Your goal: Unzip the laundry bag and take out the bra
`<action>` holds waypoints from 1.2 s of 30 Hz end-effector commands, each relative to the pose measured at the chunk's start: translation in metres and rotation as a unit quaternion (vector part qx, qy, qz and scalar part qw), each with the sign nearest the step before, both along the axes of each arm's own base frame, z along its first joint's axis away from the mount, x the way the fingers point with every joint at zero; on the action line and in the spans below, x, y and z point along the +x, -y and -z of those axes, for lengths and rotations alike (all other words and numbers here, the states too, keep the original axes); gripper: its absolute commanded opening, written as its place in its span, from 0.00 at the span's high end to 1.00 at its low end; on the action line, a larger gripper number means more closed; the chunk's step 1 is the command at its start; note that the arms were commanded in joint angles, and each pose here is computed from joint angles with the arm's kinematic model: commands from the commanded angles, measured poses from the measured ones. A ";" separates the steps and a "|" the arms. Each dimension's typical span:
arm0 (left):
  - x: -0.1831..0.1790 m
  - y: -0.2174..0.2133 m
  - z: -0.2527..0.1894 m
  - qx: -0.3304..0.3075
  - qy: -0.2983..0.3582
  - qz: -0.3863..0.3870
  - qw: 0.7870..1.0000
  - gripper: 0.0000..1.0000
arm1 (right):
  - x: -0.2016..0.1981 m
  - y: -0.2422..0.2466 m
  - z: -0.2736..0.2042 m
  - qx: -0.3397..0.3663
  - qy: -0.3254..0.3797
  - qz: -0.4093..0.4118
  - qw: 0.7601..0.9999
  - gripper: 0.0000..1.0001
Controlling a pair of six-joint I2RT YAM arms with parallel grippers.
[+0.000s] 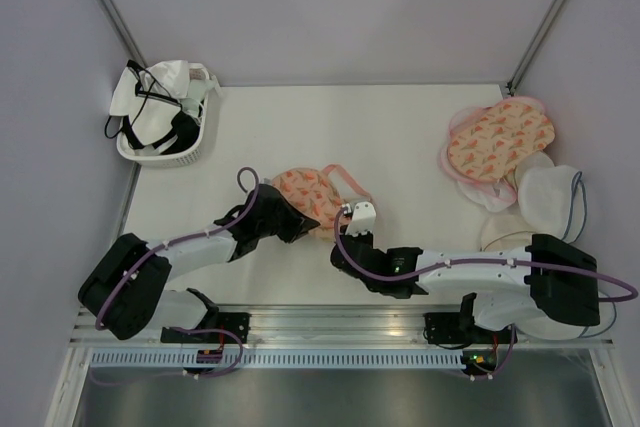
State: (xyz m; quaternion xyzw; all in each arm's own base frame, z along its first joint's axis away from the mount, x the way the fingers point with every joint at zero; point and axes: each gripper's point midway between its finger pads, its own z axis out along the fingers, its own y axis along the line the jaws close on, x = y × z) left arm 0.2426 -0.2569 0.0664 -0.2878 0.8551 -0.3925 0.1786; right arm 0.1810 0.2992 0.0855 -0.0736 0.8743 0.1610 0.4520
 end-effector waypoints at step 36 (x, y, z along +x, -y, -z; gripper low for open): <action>0.032 0.026 -0.062 -0.063 0.215 0.405 0.887 0.98 | -0.031 0.104 -0.015 -0.150 -0.058 0.026 0.987 0.99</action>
